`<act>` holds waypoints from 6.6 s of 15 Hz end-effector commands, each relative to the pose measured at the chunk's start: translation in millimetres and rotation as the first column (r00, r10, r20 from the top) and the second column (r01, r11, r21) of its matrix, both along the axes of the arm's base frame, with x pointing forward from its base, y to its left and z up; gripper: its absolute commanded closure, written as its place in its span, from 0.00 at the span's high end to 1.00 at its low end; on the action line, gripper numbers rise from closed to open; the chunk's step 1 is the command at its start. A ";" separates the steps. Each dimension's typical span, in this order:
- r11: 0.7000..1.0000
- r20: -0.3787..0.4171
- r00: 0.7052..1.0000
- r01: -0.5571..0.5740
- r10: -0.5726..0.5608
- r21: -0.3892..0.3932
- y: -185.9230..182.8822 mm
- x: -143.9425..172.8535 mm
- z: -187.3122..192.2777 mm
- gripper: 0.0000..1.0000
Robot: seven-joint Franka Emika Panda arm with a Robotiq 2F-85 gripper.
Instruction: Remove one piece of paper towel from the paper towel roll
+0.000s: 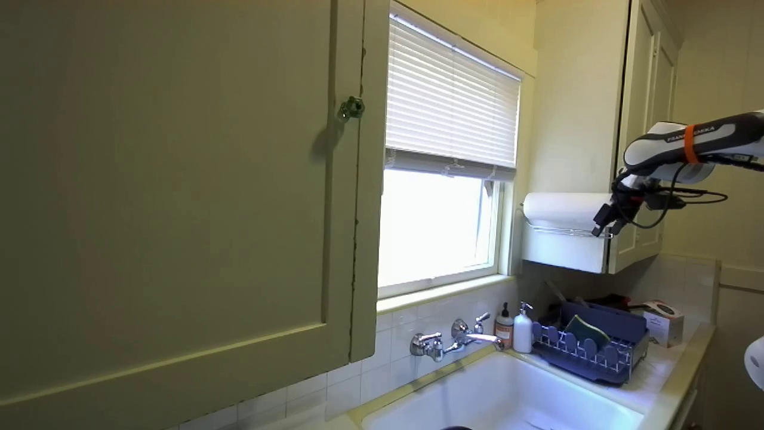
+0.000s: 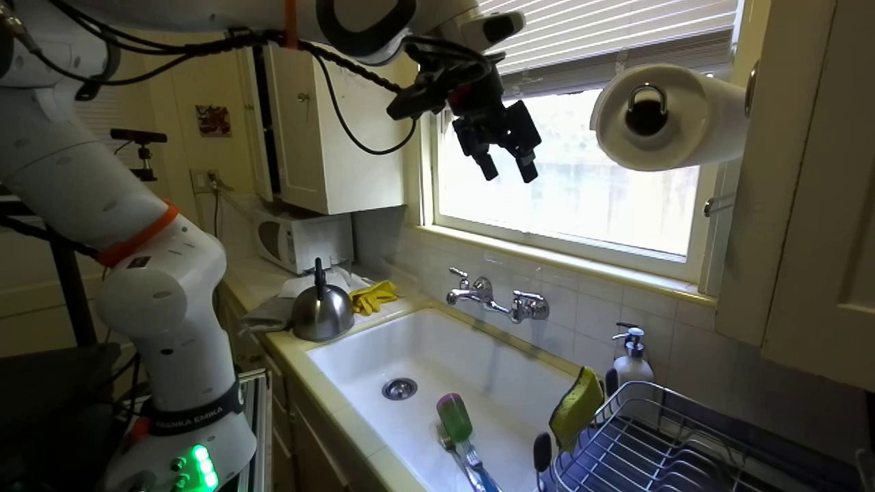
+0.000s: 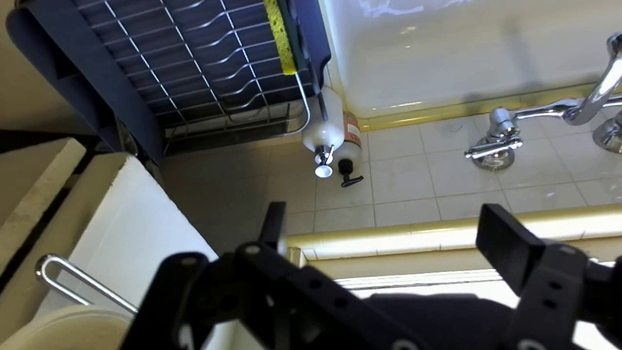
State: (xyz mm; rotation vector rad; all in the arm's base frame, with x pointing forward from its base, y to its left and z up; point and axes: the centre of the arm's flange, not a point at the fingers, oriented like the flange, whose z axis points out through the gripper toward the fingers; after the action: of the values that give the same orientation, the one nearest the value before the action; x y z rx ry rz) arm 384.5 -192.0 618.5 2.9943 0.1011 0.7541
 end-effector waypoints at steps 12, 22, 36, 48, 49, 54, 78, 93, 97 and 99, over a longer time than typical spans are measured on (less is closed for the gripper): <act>0.989 0.295 0.954 -0.008 0.052 -0.148 24.3 -23.1 22.1 1.00; 0.979 0.583 0.809 0.173 -0.080 -0.106 15.4 -44.1 28.9 1.00; 0.959 0.595 0.761 0.280 -0.257 0.056 -33.1 -38.4 4.9 1.00; 0.973 0.576 0.788 0.222 -0.217 0.063 -40.5 1.4 13.9 0.42; 0.973 0.577 0.788 0.221 -0.218 0.066 -40.8 3.2 14.0 0.34; 0.972 0.580 0.784 0.226 -0.221 0.066 -37.0 4.5 12.9 0.00; 0.979 0.185 0.961 0.193 -0.203 0.068 -2.2 50.6 -103.4 0.00; 0.964 0.103 0.959 0.267 -0.266 0.000 12.3 27.3 -110.8 0.48; 0.970 0.158 0.960 0.241 -0.232 -0.037 20.3 3.7 -89.0 0.78; 0.977 0.197 0.962 0.205 -0.189 -0.061 26.2 -10.1 -75.2 0.94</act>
State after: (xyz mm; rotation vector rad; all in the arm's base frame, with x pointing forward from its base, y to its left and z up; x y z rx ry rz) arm 408.9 -179.3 527.8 2.8047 -0.2385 0.9532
